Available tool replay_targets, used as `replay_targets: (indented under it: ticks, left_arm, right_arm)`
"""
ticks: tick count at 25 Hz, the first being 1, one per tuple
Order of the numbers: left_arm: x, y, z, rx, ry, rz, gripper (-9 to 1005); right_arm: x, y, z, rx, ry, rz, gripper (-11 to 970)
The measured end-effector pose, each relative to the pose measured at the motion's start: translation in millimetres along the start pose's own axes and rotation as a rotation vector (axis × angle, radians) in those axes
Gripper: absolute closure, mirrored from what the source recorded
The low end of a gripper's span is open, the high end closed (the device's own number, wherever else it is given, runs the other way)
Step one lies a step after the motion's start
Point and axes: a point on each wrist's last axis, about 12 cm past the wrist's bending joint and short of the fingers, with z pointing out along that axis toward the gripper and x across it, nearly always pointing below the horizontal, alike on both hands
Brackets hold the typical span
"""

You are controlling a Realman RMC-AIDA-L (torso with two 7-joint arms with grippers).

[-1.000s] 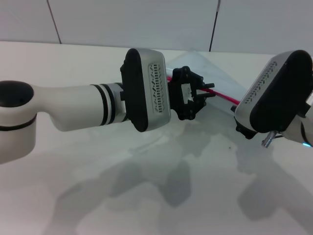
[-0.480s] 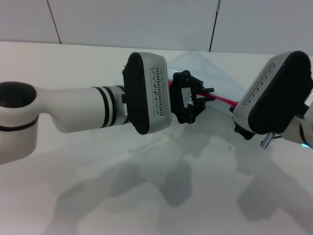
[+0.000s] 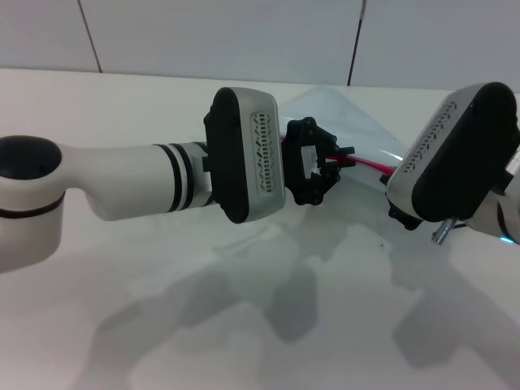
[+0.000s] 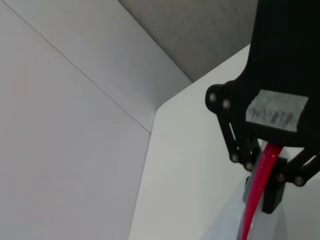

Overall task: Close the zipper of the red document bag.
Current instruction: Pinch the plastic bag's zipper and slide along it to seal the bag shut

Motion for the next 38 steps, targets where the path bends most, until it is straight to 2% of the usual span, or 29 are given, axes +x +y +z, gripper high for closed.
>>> replay_targets:
  ticks: [13, 22, 35, 36, 38]
  left_arm:
    - [5, 1.4, -2, -0.023, 0.028, -0.014, 915]
    - [18, -0.7, -8, -0.047, 0.076, -0.042, 915]
    - [53, 3.1, -38, -0.16, 0.169, -0.158, 914]
    - [63, 2.2, -48, -0.191, 0.195, -0.191, 914]
    - [68, 1.5, -53, -0.208, 0.21, -0.208, 914]
  right_arm:
    - [-1, -1.2, -3, 0.009, -0.01, 0.005, 901]
    - [-1, -2.1, -4, 0.014, -0.013, 0.011, 900]
    - [8, -11.2, -10, 0.051, -0.012, 0.054, 898]
    - [8, -12.1, -10, 0.054, -0.012, 0.058, 898]
    - [11, -14.1, -11, 0.064, -0.014, 0.069, 897]
